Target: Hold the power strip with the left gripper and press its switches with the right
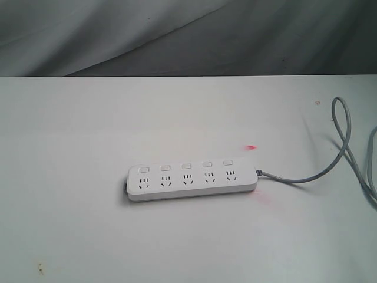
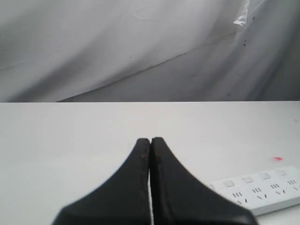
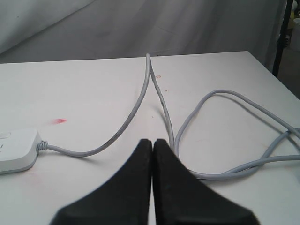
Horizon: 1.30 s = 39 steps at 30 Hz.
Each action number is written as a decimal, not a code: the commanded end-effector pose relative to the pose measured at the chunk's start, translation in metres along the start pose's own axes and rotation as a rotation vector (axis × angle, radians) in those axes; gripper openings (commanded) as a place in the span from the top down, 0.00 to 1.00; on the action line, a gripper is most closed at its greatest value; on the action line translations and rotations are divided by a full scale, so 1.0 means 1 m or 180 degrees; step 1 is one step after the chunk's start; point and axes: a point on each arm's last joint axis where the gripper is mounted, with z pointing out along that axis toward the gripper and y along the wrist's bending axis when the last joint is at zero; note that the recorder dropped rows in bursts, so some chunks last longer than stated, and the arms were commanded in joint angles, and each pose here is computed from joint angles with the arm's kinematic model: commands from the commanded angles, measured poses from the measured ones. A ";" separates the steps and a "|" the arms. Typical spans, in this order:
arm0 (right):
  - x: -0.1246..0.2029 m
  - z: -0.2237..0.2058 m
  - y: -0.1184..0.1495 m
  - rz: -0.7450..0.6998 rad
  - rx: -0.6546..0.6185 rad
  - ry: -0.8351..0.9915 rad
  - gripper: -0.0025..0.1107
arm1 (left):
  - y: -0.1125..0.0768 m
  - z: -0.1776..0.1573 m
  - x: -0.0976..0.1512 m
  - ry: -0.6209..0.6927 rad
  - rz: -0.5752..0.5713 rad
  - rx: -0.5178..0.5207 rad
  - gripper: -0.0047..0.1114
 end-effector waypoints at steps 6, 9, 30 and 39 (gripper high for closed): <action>-0.001 0.000 0.000 0.0029 0.0015 -0.0051 0.98 | 0.009 0.000 0.047 0.0198 -0.0026 -0.0206 0.96; -0.001 0.000 0.000 0.0029 0.0015 -0.0051 0.98 | 0.015 -0.004 0.060 0.0101 -0.0062 -0.0403 0.96; -0.001 0.000 0.000 0.0029 0.0015 -0.0051 0.98 | 0.018 -0.015 0.068 0.0150 -0.0053 -0.0621 0.96; 0.000 0.000 0.001 0.0013 -0.0048 -0.0048 0.98 | 0.018 -0.015 0.068 0.0150 -0.0053 -0.0621 0.96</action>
